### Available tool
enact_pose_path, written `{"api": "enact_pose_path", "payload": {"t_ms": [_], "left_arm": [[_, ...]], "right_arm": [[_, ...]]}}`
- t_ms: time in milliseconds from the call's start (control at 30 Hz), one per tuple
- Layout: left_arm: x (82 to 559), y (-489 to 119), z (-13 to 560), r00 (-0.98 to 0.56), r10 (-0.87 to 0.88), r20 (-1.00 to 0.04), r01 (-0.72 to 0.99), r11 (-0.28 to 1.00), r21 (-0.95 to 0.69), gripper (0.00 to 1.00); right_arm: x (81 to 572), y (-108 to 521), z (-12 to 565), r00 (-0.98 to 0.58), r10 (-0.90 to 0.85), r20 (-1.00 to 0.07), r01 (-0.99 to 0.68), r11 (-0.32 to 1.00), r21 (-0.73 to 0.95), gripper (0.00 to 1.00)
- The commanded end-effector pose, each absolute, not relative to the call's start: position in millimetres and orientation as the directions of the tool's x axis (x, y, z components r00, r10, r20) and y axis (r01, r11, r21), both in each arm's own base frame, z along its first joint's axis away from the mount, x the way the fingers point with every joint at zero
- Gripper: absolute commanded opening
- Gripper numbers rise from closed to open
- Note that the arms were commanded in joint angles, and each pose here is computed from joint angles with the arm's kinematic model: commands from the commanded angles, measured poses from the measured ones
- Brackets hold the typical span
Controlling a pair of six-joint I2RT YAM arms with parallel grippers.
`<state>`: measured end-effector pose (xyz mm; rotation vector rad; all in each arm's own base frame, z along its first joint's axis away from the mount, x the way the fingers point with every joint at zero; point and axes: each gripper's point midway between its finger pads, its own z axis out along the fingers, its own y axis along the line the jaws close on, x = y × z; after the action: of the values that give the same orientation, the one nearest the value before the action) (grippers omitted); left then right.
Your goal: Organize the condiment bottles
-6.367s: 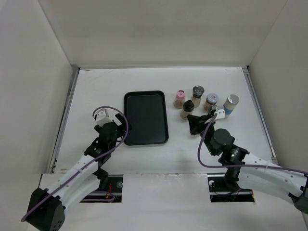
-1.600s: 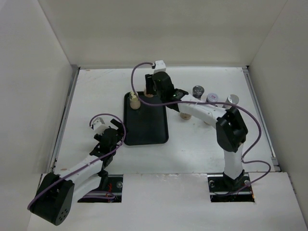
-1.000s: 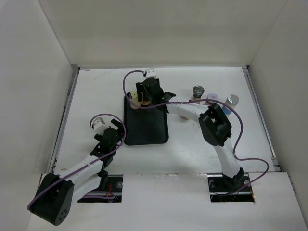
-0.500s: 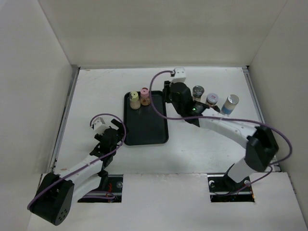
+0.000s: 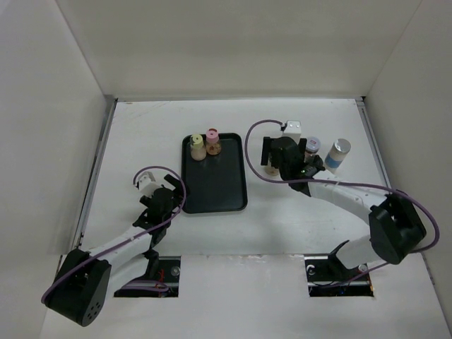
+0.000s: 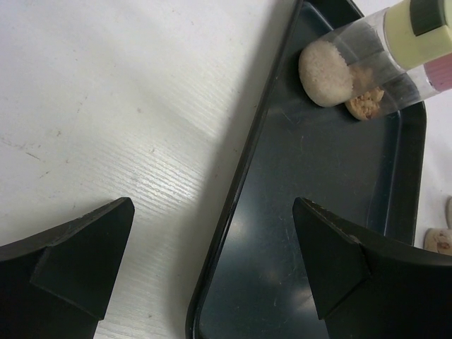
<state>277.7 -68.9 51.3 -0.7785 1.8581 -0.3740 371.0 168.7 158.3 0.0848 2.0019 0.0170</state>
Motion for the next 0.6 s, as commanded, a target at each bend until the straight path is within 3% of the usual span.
{"api": "enact_pose_path", "payload": {"t_ms": [0, 167, 267, 433, 567], "left_arm": [[285, -74, 62, -0.231, -0.673, -0.702, -0.308, 0.735, -0.604, 1.0], [286, -74, 62, -0.233, -0.677, -0.698, -0.305, 0.733, -0.608, 1.0], [285, -75, 60, -0.238, -0.676, -0.697, -0.306, 0.734, -0.607, 1.0], [285, -76, 60, -0.243, -0.673, -0.699, -0.305, 0.737, -0.603, 1.0], [286, -77, 62, -0.24, -0.676, -0.697, -0.297, 0.735, -0.61, 1.0]], "right_arm": [[387, 177, 161, -0.415, 0.108, -0.903, 0.045, 0.994, 0.098, 0.96], [407, 182, 149, -0.44, 0.113, -0.891, 0.049, 0.994, 0.102, 0.95], [413, 184, 140, -0.457, 0.106, -0.883, 0.05, 0.994, 0.094, 0.89], [413, 185, 146, -0.444, 0.122, -0.888, 0.059, 0.992, 0.107, 0.59], [415, 189, 189, -0.355, 0.158, -0.921, 0.047, 0.987, 0.151, 0.52]]}}
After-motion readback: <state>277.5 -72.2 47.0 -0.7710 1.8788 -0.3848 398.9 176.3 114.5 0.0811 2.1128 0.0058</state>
